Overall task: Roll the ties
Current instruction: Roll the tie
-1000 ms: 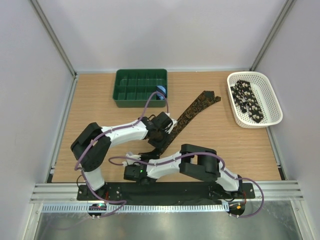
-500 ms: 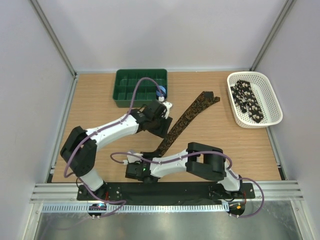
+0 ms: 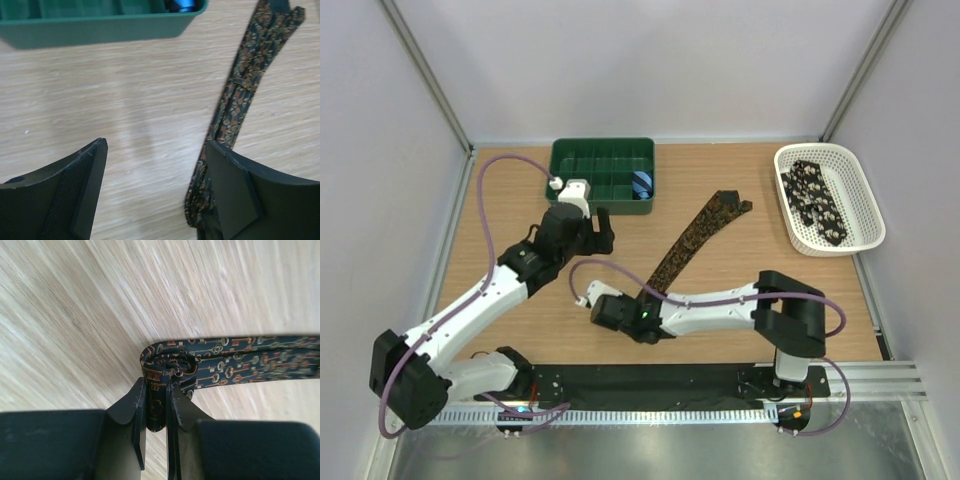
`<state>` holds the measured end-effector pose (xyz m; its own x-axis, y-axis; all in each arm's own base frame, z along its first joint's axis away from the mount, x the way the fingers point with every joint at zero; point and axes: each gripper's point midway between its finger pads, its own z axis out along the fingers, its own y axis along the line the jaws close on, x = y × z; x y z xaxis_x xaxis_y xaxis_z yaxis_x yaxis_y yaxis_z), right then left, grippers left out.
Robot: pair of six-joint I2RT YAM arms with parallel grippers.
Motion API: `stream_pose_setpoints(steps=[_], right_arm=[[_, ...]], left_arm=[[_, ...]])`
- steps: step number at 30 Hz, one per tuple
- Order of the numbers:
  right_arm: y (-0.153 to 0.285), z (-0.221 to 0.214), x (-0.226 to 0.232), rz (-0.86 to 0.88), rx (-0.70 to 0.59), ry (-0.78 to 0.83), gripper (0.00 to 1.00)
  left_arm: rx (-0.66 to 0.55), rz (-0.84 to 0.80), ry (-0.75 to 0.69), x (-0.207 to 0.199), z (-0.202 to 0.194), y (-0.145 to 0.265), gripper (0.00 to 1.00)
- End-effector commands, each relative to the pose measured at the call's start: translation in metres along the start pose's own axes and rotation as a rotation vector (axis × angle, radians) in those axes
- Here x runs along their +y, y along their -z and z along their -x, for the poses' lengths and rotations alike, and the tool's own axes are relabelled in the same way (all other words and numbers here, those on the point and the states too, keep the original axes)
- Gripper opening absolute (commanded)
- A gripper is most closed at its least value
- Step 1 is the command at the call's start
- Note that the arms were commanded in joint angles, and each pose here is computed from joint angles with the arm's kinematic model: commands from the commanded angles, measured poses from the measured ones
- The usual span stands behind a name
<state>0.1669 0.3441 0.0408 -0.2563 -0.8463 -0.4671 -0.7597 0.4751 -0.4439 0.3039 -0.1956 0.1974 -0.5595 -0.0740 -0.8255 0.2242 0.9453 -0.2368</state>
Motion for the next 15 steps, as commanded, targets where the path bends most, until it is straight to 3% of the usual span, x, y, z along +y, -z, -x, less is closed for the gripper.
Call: stream_pose_setpoints(steps=[1, 9, 15], right_arm=[[0.007, 0.017, 0.013, 0.261, -0.089, -0.212, 0.01], [0.009, 0.013, -0.004, 0.596, -0.103, -0.443, 0.01], [0.008, 0.011, -0.01, 0.836, -0.114, -0.585, 0.01]], left_arm=[[-0.103, 0.093, 0.09, 0.025, 0.001, 0.008, 0.84], [-0.185, 0.1, 0.131, 0.045, -0.018, 0.025, 0.9], [-0.244, -0.058, 0.116, 0.028, -0.027, 0.028, 0.9]])
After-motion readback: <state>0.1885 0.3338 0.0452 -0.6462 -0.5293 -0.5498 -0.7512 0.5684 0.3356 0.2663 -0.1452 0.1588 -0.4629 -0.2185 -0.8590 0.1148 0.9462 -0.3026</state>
